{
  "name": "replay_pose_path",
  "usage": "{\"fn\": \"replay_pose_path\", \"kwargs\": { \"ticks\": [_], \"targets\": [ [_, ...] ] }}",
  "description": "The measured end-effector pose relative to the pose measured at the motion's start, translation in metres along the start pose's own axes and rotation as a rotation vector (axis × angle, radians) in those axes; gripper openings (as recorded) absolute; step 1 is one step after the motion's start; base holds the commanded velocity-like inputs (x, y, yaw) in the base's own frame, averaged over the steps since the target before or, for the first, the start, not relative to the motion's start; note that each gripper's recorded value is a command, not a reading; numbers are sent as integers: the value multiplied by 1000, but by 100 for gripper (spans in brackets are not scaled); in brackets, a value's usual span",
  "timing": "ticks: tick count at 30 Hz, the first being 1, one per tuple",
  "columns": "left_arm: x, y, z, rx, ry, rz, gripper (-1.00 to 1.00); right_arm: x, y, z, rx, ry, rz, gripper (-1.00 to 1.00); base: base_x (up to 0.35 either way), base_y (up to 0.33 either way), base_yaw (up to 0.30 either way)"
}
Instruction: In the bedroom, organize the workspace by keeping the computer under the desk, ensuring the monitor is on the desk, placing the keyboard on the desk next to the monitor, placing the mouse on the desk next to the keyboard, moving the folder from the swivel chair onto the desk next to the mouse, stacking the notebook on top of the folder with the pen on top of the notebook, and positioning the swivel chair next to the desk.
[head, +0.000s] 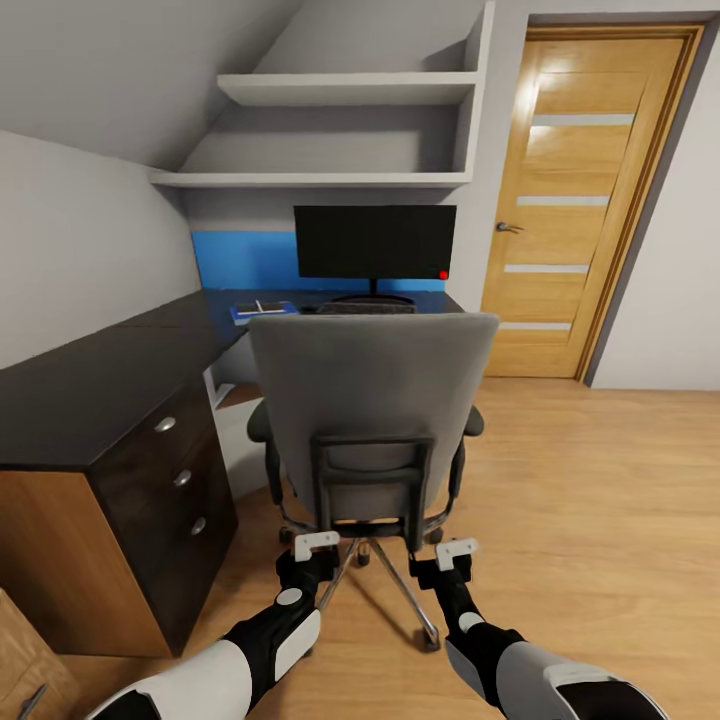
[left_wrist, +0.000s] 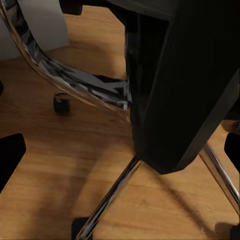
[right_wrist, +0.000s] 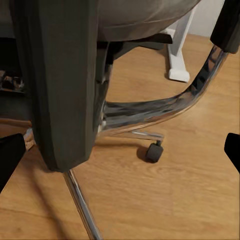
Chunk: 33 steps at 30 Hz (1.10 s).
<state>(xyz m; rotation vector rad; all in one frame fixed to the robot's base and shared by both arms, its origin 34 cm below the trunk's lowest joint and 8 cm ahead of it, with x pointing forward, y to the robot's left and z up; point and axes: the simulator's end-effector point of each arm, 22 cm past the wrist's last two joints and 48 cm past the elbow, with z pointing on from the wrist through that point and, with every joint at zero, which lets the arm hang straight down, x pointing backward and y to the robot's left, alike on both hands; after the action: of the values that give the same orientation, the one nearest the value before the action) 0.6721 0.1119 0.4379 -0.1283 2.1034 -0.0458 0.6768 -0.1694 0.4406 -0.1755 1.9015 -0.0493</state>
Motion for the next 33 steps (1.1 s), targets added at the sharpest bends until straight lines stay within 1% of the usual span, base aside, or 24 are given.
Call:
{"fn": "replay_pose_path", "kwargs": {
  "ticks": [2, 3, 5, 25, 29, 33],
  "targets": [
    [0, -2, 0, 6, 0, 6, 100, 0, -1, 0, 3, 0, 6, 100, 142, 252, 0],
    [0, -1, 0, 2, -1, 1, 100, 0, 1, 0, -7, -1, -8, 100, 128, 212, 0],
    [0, 0, 0, 0, 0, -1, 100, 0, -1, 0, 2, -1, 3, 100, 62, 99, 0],
    [1, 0, 0, 1, 3, 2, 100, 9, 10, -6, -12, 11, 11, 100, 3, 5, 0],
    [0, 0, 0, 0, 3, 2, 100, 8, 18, -6, -31, 11, 15, 100, 0, 0, 0],
    [0, 0, 0, 0, 2, 2, 100, 8, 31, -7, -69, 11, 20, 100, 0, 0, 0]
  ]
}}
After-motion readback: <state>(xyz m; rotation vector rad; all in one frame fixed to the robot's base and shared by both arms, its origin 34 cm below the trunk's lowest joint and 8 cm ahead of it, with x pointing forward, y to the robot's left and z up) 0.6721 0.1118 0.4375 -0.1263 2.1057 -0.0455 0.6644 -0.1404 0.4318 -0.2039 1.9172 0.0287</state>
